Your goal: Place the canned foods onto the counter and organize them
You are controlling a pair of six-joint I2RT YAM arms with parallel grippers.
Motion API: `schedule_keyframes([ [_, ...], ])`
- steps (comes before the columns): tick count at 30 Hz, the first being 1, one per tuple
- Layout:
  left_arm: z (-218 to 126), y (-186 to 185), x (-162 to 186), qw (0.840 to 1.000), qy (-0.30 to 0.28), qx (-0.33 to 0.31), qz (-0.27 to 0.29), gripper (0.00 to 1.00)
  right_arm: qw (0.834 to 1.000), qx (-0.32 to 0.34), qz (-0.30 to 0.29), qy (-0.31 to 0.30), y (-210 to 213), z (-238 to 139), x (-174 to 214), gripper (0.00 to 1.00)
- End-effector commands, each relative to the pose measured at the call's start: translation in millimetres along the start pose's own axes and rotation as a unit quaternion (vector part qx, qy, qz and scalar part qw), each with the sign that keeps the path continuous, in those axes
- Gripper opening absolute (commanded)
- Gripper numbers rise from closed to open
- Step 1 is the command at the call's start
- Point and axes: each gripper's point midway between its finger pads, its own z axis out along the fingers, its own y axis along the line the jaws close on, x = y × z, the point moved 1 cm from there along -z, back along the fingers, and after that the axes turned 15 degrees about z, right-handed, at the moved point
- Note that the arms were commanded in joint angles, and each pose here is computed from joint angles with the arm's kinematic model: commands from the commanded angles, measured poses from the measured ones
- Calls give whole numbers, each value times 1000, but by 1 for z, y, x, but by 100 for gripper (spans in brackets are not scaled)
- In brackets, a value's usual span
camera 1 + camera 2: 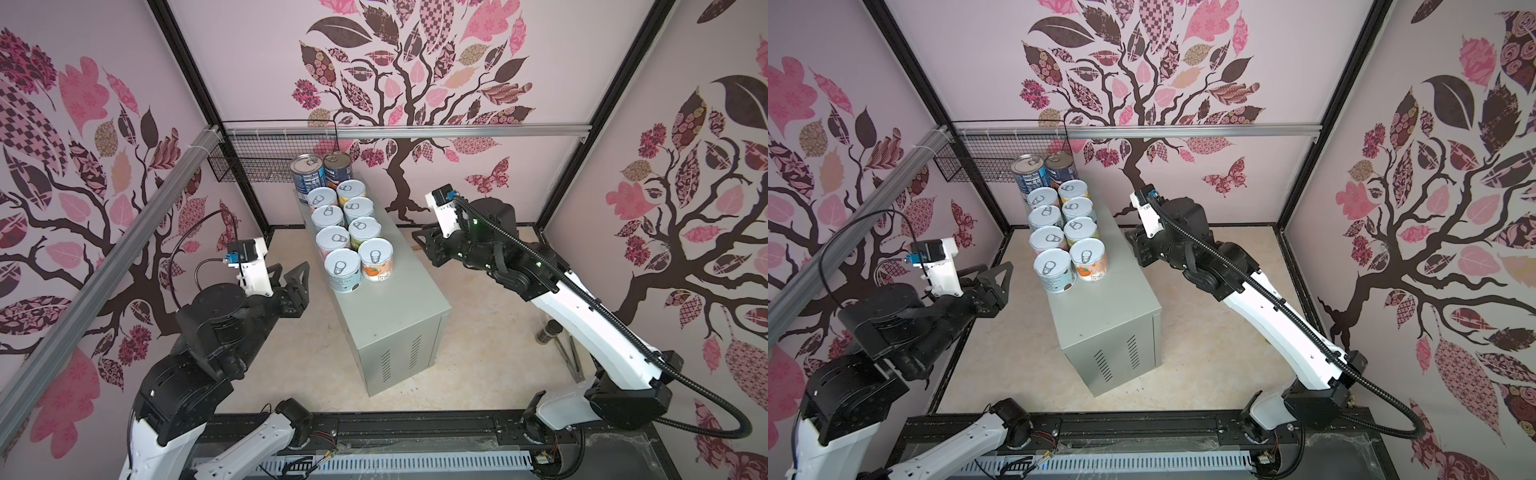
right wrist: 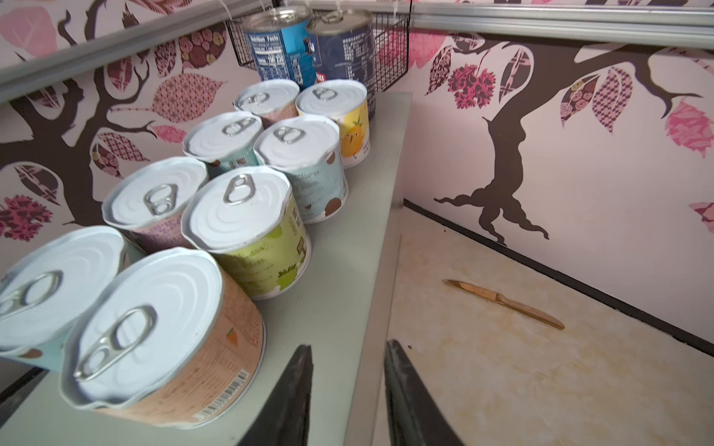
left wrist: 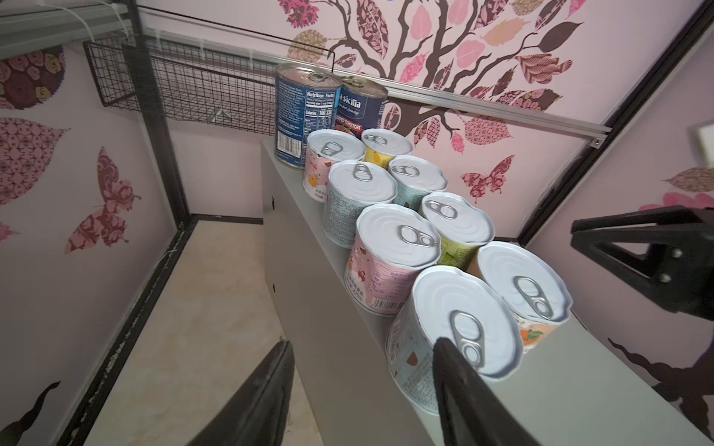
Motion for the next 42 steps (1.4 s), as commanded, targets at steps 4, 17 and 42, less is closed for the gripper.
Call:
schedule_keyframes([
  [4, 28, 15, -14, 998, -6, -68, -5, 60, 999, -36, 23, -6, -3, 34, -17, 34],
  [17, 88, 39, 37, 993, 53, -76, -70, 57, 999, -41, -1, 28, -7, 86, -3, 34],
  [42, 125, 13, 50, 992, 59, -5, -108, 56, 992, -97, 32, 73, 10, 125, 18, 34],
])
